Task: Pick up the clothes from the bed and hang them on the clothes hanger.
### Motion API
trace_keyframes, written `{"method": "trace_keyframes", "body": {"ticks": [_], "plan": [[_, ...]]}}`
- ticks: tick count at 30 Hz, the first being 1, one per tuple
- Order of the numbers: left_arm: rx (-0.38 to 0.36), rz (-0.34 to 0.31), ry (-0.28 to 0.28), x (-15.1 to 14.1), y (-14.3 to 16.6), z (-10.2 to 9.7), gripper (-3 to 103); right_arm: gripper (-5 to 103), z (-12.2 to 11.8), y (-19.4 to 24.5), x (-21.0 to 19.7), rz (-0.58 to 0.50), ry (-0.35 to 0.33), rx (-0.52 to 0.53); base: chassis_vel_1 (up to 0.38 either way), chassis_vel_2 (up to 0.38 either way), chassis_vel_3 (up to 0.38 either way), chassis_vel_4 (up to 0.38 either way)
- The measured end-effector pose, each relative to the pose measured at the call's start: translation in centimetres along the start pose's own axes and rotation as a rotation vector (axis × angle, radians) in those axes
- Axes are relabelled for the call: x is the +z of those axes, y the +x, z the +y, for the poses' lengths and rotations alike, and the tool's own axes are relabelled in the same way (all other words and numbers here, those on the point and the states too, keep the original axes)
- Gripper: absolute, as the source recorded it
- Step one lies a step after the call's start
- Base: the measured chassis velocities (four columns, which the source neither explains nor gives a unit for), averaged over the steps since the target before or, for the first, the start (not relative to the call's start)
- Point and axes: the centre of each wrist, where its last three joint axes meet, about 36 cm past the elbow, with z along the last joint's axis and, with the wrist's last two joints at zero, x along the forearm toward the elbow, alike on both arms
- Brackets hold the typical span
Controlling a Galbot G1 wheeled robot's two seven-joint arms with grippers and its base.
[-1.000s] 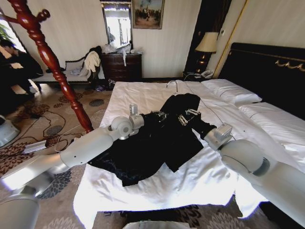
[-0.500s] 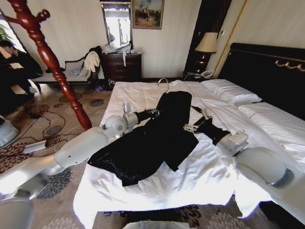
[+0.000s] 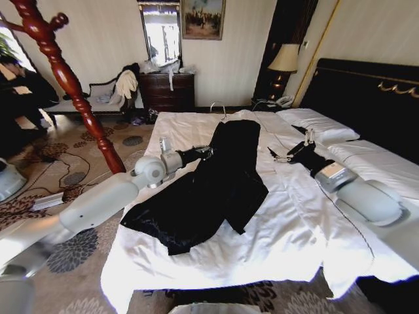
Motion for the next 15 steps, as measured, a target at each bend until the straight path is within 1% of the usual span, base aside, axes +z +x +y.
{"method": "trace_keyframes", "body": {"ticks": [3, 4, 5, 9, 12, 14, 15], "plan": [[0.026, 0.011, -0.003, 0.3, -0.4, -0.8, 15, 100, 0.1, 0.0, -0.2, -0.009, 0.028, -0.007, 0.000, 0.000, 0.000, 0.000], [0.026, 0.011, -0.003, 0.3, -0.4, -0.8, 15, 100, 0.1, 0.0, -0.2, -0.009, 0.028, -0.007, 0.000, 0.000, 0.000, 0.000], [0.046, 0.012, -0.008, 0.2, -1.0, -1.4, 15, 100, 0.1, -0.1, -0.3, -0.012, 0.041, -0.010, 0.000, 0.000, 0.000, 0.000], [0.088, 0.025, -0.029, 0.2, -2.1, -2.5, 15, 100, -0.1, -0.2, -0.1, -0.010, 0.085, -0.024, 0.000, 0.000, 0.000, 0.000], [0.099, 0.029, -0.034, 0.3, -2.3, -2.8, 15, 100, 0.1, -0.2, 0.0, -0.006, 0.091, -0.031, 0.000, 0.000, 0.000, 0.000], [0.124, 0.035, -0.037, 0.5, -2.7, -3.6, 15, 100, 0.2, -0.2, 0.2, -0.002, 0.104, -0.035, 0.000, 0.000, 0.000, 0.000], [0.124, 0.035, -0.037, 0.5, -2.7, -3.6, 15, 100, 0.2, -0.2, 0.2, -0.002, 0.104, -0.035, 0.000, 0.000, 0.000, 0.000]]}}
